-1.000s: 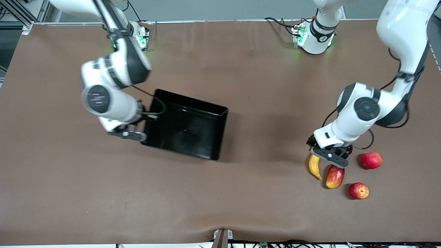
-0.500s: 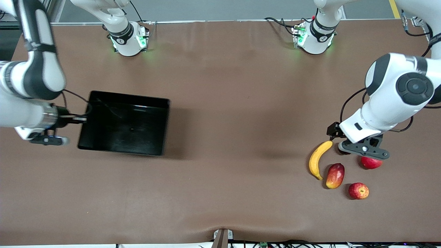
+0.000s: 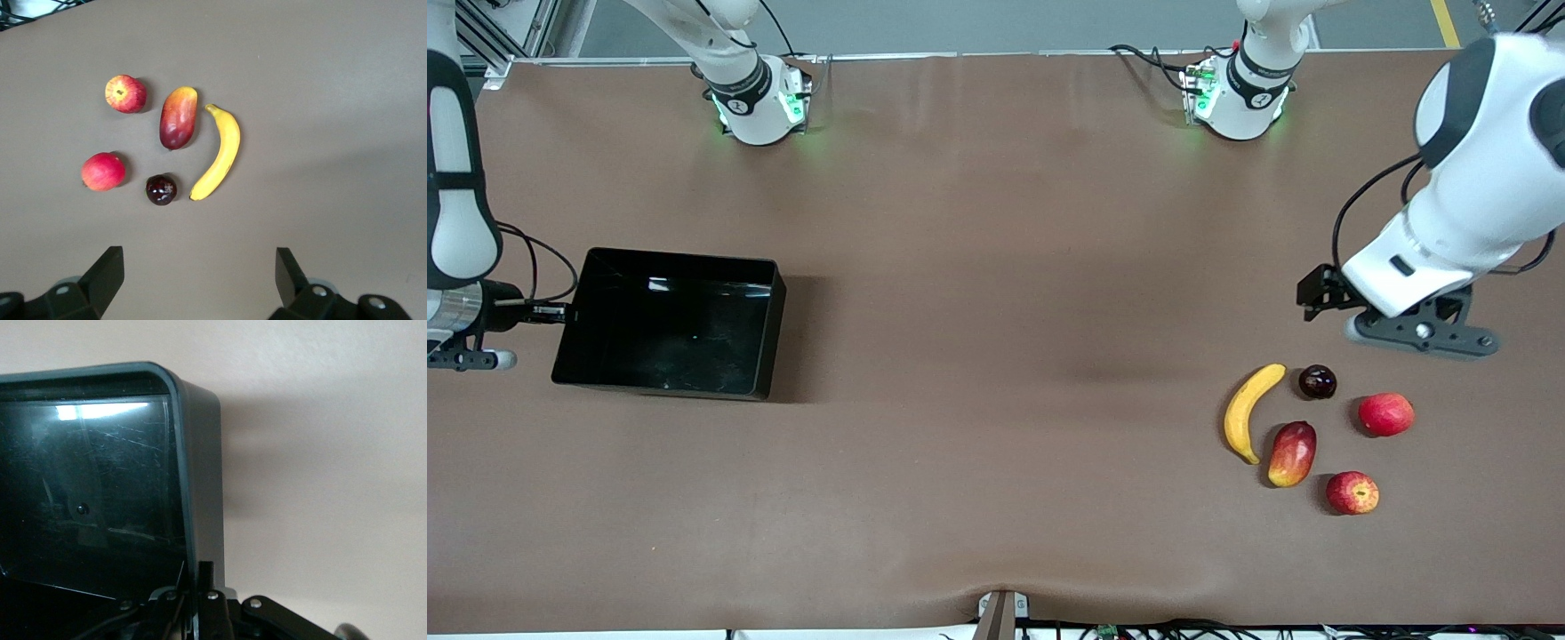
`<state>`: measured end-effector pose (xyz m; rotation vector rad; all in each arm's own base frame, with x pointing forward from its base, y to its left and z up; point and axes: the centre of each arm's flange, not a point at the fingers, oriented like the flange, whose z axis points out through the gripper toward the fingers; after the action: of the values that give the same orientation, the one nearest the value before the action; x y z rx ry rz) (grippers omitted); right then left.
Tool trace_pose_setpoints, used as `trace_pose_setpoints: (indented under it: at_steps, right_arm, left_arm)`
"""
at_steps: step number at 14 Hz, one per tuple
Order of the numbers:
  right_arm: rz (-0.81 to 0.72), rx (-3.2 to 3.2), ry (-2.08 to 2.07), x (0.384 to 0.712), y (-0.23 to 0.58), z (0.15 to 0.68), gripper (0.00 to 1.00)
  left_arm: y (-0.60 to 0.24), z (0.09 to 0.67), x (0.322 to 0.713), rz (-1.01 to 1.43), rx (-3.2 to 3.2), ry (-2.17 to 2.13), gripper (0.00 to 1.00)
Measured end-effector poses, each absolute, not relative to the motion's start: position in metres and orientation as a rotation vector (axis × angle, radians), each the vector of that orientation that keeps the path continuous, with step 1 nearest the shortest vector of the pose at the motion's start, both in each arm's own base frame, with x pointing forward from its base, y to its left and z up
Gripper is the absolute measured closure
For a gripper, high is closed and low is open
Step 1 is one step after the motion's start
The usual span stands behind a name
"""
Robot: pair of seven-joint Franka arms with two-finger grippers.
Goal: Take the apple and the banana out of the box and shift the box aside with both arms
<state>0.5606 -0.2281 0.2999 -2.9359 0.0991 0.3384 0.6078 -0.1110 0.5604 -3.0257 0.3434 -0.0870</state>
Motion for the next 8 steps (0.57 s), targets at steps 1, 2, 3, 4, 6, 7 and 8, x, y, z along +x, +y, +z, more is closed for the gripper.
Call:
trace_pose_setpoints:
  at_steps: [1, 2, 3, 4, 6, 7, 8]
  right_arm:
    - [0.343, -2.920, 0.085, 0.557, -0.237, 0.286, 0.94]
    - [0.334, -2.905, 0.044, 0.555, -0.245, 0.273, 0.94]
    - [0.327, -2.896, 0.011, 0.552, -0.252, 0.262, 0.94]
    - [0.326, -2.888, -0.007, 0.551, -0.256, 0.254, 0.94]
    - [0.326, -2.882, -0.012, 0.550, -0.259, 0.248, 0.94]
    - [0.324, -2.880, -0.012, 0.549, -0.259, 0.248, 0.87]
    - [0.320, -2.876, -0.011, 0.550, -0.260, 0.249, 0.78]
  left_arm:
    - [-0.109, 0.572, 0.606, -0.090, -3.024, 0.334, 0.00]
    - [-0.106, 0.583, 0.605, -0.096, -3.024, 0.323, 0.00]
    - [-0.104, 0.591, 0.605, -0.106, -3.025, 0.313, 0.00]
    - [-0.102, 0.596, 0.605, -0.112, -3.025, 0.307, 0.00]
    - [-0.099, 0.599, 0.606, -0.116, -3.026, 0.299, 0.00]
    - [-0.099, 0.599, 0.606, -0.116, -3.027, 0.295, 0.00]
    - [-0.100, 0.600, 0.606, -0.120, -3.029, 0.273, 0.00]
